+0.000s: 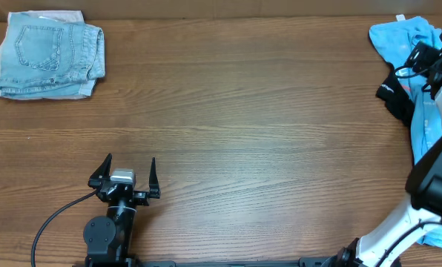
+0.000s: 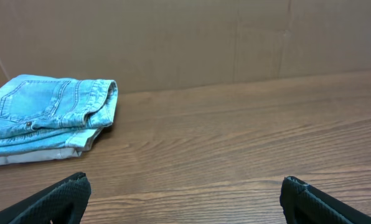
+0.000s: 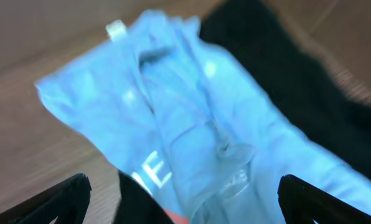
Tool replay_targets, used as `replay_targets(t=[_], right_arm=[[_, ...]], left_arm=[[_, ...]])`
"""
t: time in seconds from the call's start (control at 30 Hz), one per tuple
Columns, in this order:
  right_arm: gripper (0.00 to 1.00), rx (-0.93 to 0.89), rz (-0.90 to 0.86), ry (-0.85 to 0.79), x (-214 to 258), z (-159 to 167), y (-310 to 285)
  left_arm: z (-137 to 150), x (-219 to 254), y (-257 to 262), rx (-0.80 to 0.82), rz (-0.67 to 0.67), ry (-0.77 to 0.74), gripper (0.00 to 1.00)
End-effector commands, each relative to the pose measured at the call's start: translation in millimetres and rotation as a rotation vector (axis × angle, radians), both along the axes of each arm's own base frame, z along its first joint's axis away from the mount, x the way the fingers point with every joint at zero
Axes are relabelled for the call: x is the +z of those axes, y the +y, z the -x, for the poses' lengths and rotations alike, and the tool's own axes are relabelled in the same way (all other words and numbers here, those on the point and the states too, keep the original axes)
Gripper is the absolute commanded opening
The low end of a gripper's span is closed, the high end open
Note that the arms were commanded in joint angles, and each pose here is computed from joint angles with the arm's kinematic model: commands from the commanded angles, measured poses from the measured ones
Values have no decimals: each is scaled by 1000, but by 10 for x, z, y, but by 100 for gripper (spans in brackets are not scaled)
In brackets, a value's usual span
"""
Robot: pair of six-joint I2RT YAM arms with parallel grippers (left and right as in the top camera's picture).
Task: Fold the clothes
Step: 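Reach the right gripper to the light-blue T-shirt on the right, then grasp the light-blue T-shirt with the right gripper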
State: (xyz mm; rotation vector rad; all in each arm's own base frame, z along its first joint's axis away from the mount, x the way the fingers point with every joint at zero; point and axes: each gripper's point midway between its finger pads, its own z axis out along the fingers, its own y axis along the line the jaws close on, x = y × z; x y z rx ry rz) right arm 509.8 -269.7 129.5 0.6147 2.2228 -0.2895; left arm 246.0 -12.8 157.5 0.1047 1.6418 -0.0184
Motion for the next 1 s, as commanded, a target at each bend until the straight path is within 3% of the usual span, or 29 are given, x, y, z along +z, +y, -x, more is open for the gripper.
replay_targets(t=[0.0,0.27,0.97], right_arm=[[100,23,-16,-8,-97,-192,-95],[100,11,-26,9,-486,-315,-173],[100,-176,-136,31,-912,-164,-296]], left_arm=[[2,-3,18,9,9,-2,100],[2,-4,19,9,9,-2,100],[2,-3,19,9,9,-2,100]])
